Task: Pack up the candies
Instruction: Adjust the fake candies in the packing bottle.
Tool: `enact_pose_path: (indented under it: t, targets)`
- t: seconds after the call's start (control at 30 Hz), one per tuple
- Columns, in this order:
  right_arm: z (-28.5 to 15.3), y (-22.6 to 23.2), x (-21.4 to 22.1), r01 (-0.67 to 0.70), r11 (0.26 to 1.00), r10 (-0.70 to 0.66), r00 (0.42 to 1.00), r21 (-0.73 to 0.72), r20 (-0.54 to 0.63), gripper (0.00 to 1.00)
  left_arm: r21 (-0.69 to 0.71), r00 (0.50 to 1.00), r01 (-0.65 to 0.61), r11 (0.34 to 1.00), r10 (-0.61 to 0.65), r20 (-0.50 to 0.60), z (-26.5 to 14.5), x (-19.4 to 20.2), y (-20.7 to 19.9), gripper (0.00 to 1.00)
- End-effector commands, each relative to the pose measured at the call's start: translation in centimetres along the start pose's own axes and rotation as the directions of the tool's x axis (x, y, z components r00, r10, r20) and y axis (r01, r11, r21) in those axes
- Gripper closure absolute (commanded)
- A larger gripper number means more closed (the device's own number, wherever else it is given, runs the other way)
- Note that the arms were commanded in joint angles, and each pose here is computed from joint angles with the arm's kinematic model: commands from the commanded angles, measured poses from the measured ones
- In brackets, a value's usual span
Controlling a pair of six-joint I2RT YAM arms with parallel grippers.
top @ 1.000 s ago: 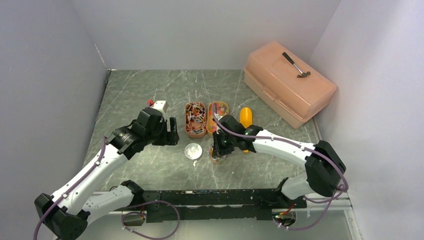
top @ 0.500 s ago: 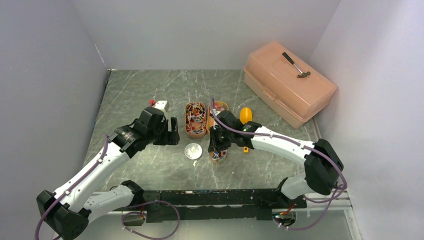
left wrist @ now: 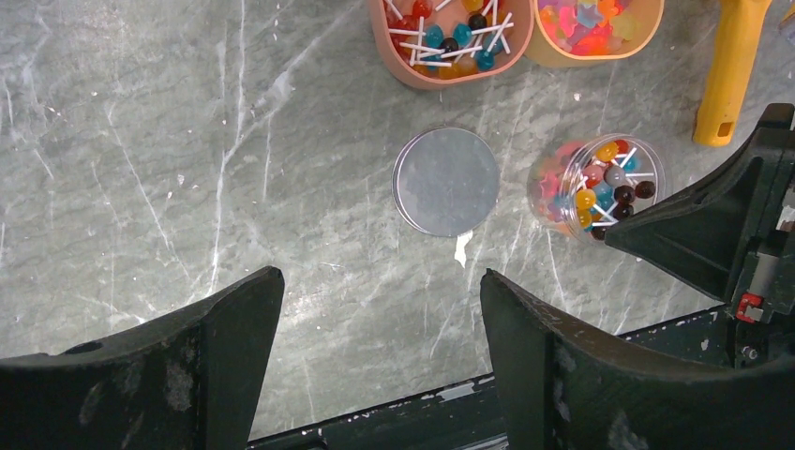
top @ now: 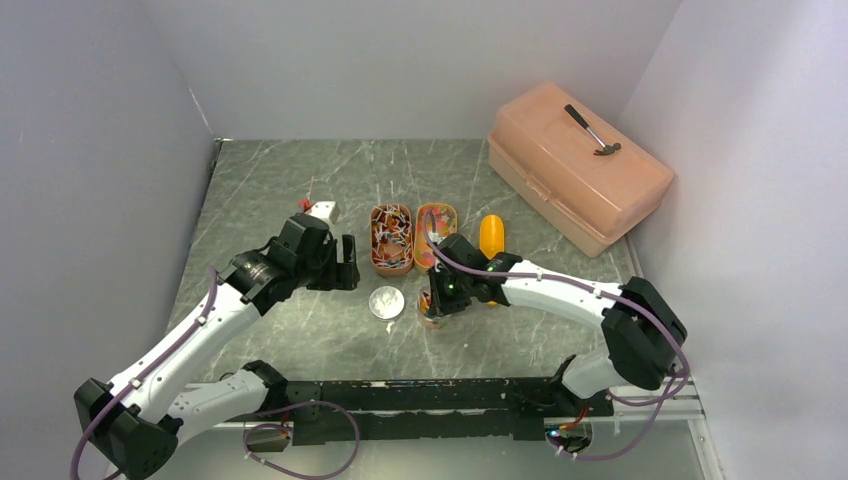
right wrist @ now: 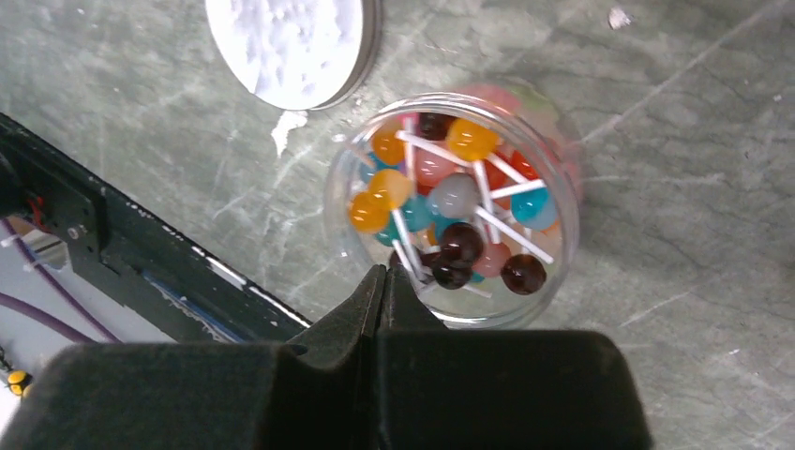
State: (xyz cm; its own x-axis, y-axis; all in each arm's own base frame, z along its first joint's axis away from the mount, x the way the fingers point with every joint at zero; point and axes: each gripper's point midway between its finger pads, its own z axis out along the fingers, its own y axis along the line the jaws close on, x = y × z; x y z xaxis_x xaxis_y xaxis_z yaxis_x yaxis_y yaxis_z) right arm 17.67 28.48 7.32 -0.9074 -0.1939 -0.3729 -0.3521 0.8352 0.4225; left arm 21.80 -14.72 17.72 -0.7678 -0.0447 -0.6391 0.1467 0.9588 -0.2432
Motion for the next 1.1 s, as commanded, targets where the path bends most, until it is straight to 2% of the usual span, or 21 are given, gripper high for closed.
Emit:
enact_pose_path:
  t: [0.0, 0.23, 0.67, 1.07]
  targets:
    - [-0.3, -0.8, 0.1, -0.023, 1.0, 0.022, 0.999, 0.016, 0.025, 1.0, 0.022, 0.999, 0.009, 1.0, -0.01, 0.04, -0.2, -1.3, -0.8, 0.18]
    - [-0.4, -1.1, -0.3, -0.046, 0.999, 0.046, 0.998, 0.01, 0.038, 1.0, 0.022, 0.999, 0.009, 1.0, -0.01, 0.04, -0.1, -1.5, -0.9, 0.18]
    - [-3.4, 2.2, -4.0, 0.008, 0.998, 0.0, 0.993, -0.066, 0.117, 1.0, 0.018, 0.999, 0.001, 1.0, -0.002, 0.036, 0.1, -1.6, -0.9, 0.18]
    - [-1.4, 3.6, -5.2, 0.002, 0.994, 0.008, 0.996, -0.109, 0.09, 1.0, 0.006, 0.999, -0.009, 1.0, 0.009, 0.036, 0.0, -1.6, -0.7, 0.17]
